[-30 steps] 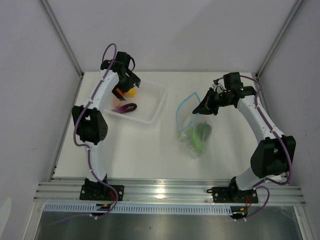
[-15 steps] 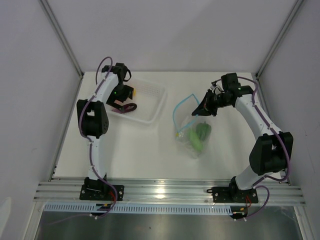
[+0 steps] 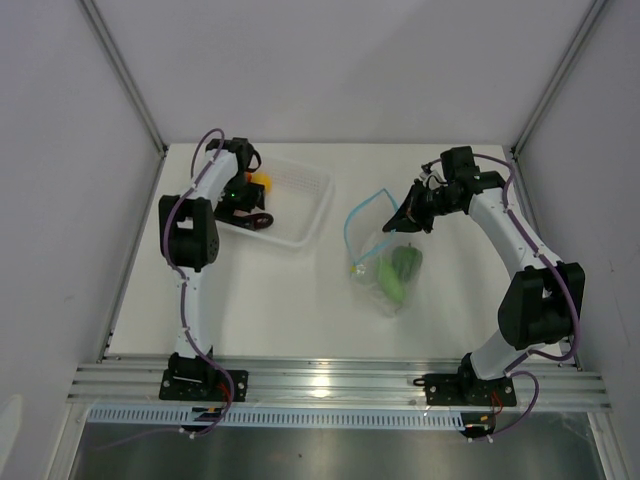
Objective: Place the food in the zip-top bag and seal the zipper
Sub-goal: Pick up the fake vegetable from the bin.
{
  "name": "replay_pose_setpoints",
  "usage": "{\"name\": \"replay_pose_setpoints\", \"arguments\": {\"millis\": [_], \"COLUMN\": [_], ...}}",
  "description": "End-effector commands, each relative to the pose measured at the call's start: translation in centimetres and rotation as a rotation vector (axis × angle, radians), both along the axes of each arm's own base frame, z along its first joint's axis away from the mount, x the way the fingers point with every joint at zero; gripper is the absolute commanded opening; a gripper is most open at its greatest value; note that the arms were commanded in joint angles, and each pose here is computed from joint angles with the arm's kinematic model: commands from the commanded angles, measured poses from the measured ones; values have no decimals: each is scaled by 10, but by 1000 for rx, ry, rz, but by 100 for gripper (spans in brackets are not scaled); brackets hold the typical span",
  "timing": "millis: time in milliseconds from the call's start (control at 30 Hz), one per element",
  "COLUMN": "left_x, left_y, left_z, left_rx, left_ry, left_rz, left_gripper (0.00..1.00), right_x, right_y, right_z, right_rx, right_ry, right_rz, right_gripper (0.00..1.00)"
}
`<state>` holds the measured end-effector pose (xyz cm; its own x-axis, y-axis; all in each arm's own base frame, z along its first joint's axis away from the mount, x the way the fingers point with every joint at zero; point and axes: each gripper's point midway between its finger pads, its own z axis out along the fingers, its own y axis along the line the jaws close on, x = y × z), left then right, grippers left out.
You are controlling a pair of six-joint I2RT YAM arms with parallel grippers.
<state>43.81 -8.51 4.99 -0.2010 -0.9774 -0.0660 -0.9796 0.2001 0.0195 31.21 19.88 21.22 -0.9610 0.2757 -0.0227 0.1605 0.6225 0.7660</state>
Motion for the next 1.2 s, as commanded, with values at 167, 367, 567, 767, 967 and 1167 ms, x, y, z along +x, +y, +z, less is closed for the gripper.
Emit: {"name": "replay_pose_setpoints", "arguments": {"millis": [167,367,567,767,967,1167], "left_x": [-19,-12,-27,-25,-17,-36], "left_y": [9,7,-6,-39,-96,-157], "left_z": [6,4,13,64,140,191], "left_rx": [31,10,-25,-80,-124,-182], "left_ry": [74,26,0,-139,-368,-572], "left_rz": [75,37,-20,-134,-428,-816], "left_gripper": [80,25,8,0,1,1], "right_x": [8,8,9,12,13,15], "right_y": [-2,-2,-8,-9,-13,-18], "right_z": [8,10,14,18,16,14], "right_rx": [-6,-5,-10,-3,-33,-73], "right_ry": [-46,-55,-71,-90,-113,-143], "right_rz": [1,-1,-15,-26,-29,-31], "right_gripper": [0,0,0,0,0,0]}}
